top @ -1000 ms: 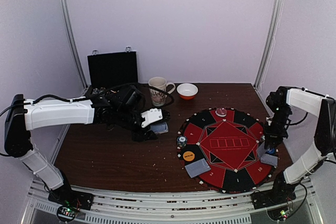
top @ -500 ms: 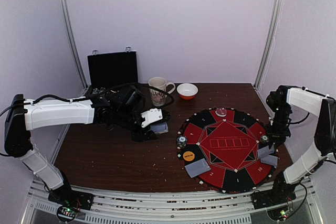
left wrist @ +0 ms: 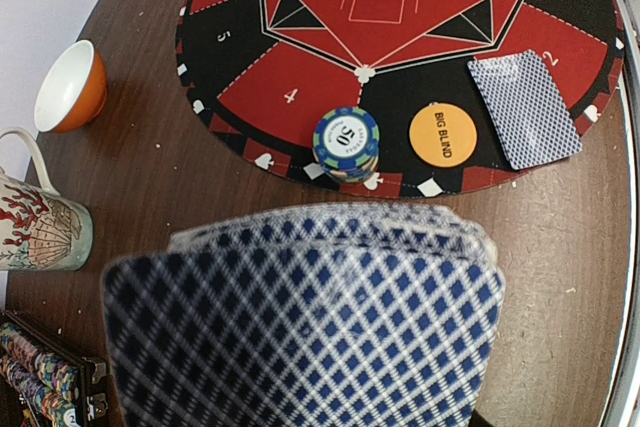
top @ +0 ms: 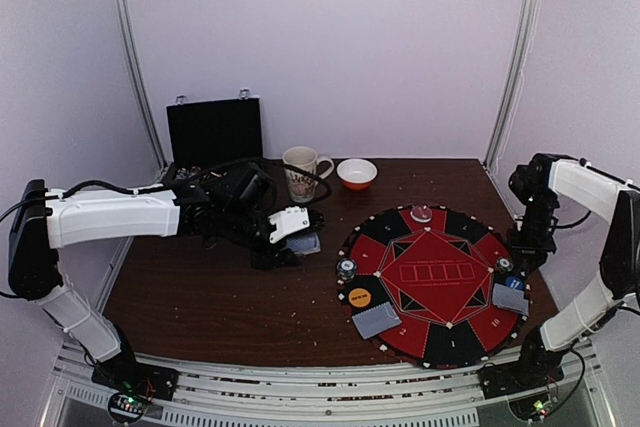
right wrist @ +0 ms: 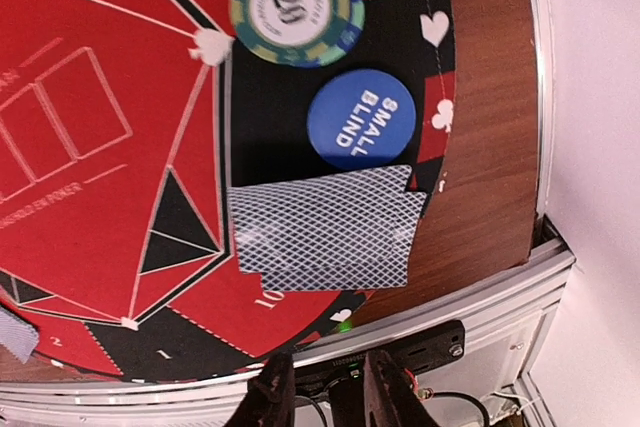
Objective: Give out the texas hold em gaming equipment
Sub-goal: Place the poker card in the small blind area, then pick up the poker card from the face-down deck piles.
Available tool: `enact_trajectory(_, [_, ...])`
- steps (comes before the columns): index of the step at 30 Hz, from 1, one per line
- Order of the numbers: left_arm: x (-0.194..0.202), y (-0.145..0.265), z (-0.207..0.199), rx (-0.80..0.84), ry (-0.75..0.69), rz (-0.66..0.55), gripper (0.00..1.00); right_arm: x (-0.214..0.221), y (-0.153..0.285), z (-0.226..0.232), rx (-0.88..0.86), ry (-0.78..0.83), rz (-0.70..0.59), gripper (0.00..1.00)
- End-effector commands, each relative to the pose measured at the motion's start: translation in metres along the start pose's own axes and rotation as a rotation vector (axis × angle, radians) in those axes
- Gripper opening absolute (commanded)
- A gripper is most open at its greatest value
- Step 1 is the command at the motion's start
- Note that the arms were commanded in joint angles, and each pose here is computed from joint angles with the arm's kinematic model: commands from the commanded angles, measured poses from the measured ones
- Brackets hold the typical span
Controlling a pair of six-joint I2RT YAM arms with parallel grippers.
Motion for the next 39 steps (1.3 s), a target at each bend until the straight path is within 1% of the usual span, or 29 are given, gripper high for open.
enact_trajectory(1, [-0.011,0.007,0.005,-0.022,-0.011,-0.048,0.49,-0.029,0.053,0.046,-0.169,0.126,-0.199,0.28])
enact_trajectory(2, [-0.011,0.007,0.005,-0.022,-0.011,-0.048,0.49,-0.040,0.069,0.066,-0.226,0.170,-0.281,0.29])
enact_trajectory(4, [-0.012,0.007,0.005,-0.023,-0.012,-0.049,0.49,-0.046,0.099,0.121,-0.386,0.289,-0.403,0.30])
enact_trajectory(7, [-0.012,0.007,0.006,-0.024,-0.012,-0.050,0.49,-0.028,0.147,0.223,-0.722,0.517,-0.544,0.35])
enact_trajectory(10, [-0.013,0.006,0.006,-0.021,-0.011,-0.052,0.49,-0.002,0.187,0.297,-1.026,0.647,-0.670,0.43])
enact_trajectory(12, [-0.015,0.007,0.005,-0.014,-0.011,-0.057,0.49,0.015,0.200,0.329,-1.178,0.695,-0.691,0.47])
enact_trajectory(14, [-0.016,0.008,0.005,-0.013,-0.011,-0.064,0.49,0.026,0.201,0.352,-1.262,0.730,-0.682,0.50])
enact_trajectory(16, [-0.018,0.010,0.004,-0.012,-0.011,-0.070,0.49,0.035,0.197,0.368,-1.312,0.762,-0.650,0.54])
enact_trajectory(19, [-0.019,0.011,0.004,-0.008,-0.012,-0.076,0.49,0.041,0.185,0.385,-1.347,0.776,-0.617,0.58])
enact_trajectory(21, [-0.021,0.012,0.003,-0.004,-0.012,-0.083,0.49,0.047,0.178,0.393,-1.362,0.791,-0.593,0.59])
enact_trajectory(24, [-0.021,0.012,0.003,-0.002,-0.008,-0.085,0.49,0.055,0.170,0.400,-1.386,0.810,-0.556,0.66])
enact_trajectory(26, [-0.021,0.013,0.003,-0.003,-0.009,-0.086,0.49,0.059,0.164,0.403,-1.388,0.822,-0.538,0.68])
enact_trajectory(36, [-0.026,0.016,0.003,0.018,0.003,-0.108,0.49,0.075,0.141,0.410,-1.405,0.871,-0.478,0.69])
enact_trajectory(39, [-0.026,0.015,0.003,0.024,0.004,-0.110,0.49,0.076,0.138,0.416,-1.400,0.880,-0.481,0.70])
Point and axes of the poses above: each gripper's point midway between its finger pads, its own y axis back along the fingers, its own z axis along the line the jaws close on, x = y × z, the point moved 1 cm from there along y, back along the fingers, and after that the axes turned 4 degrees about y, right-handed, at the moved point
